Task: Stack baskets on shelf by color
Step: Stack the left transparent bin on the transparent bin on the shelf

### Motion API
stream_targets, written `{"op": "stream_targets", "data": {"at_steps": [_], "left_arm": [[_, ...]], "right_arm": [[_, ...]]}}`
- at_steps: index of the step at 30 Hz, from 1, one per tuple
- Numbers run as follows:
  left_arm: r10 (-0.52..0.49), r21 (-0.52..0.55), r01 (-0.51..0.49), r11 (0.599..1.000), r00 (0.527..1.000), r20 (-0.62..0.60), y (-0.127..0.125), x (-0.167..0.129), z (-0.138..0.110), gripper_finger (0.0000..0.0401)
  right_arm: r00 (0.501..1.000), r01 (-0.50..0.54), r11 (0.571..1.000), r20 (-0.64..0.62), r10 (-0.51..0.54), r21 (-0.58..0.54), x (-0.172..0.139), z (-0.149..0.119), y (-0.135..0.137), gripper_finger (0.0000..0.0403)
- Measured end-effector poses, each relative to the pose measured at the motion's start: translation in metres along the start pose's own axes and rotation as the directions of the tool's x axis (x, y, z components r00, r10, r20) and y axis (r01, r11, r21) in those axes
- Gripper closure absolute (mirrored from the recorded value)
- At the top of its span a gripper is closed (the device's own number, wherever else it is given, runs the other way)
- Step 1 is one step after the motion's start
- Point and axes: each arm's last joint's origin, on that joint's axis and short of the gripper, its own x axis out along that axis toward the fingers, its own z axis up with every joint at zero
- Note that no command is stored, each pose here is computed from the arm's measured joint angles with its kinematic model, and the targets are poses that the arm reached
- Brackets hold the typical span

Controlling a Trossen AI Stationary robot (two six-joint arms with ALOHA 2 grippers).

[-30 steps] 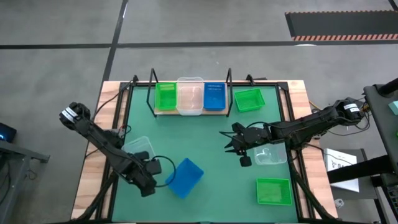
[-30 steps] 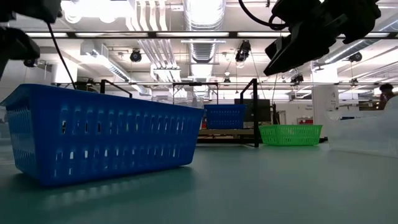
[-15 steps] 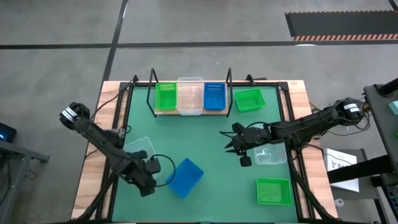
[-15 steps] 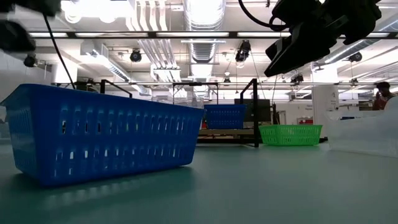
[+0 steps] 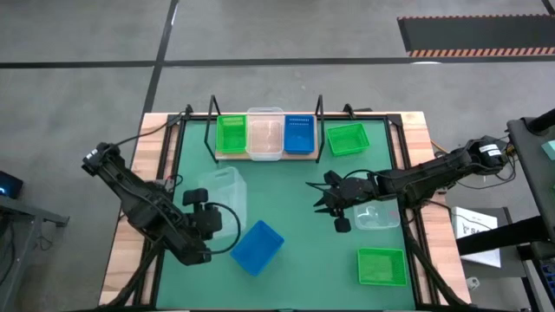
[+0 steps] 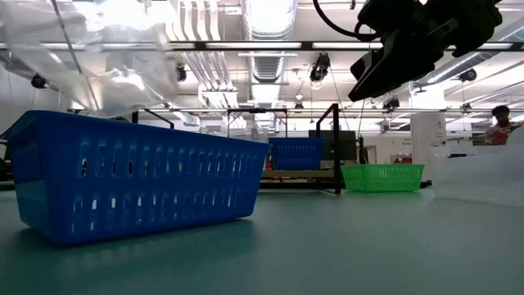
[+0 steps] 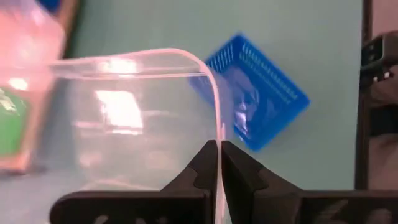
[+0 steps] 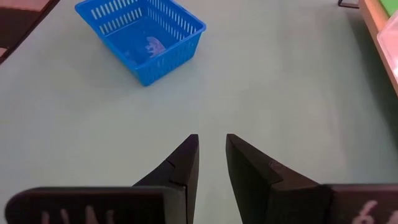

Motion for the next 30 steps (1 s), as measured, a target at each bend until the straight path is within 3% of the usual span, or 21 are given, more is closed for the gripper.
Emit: {"op": "stream_targets", "data": {"at_steps": [6,11,16,21,30], "left_arm": [[0.097,0.176,-0.127,0.976,0.981,0.167,0.007,-0.008,0.017,0.0401],[0.138,0.325,-0.219,0.920,0.957,0.254,0.024,0.001,0.043,0.0401],[0.207,0.437,-0.311,0.844,0.940,0.270,0.056,0.014,0.068,0.0401],[0.305,0.427,-0.376,0.823,0.925,0.226,0.105,0.029,0.088,0.0401],[0.322,0.362,-0.341,0.868,0.940,0.114,0.182,0.076,0.114,0.0401]], "right_arm": [[1.000,-0.012,1.000,-0.004,0.012,-0.010,0.000,0.000,0.004,0.0330],[0.999,-0.022,1.000,-0.047,0.022,0.000,-0.005,-0.004,0.008,0.0330],[0.998,-0.034,0.999,-0.055,0.036,0.024,-0.016,-0.005,0.012,0.0330],[0.997,-0.068,0.997,-0.021,0.069,0.031,-0.032,-0.005,0.022,0.0330],[0.998,-0.056,0.998,0.038,0.055,0.015,-0.053,-0.015,0.034,0.0330]]}}
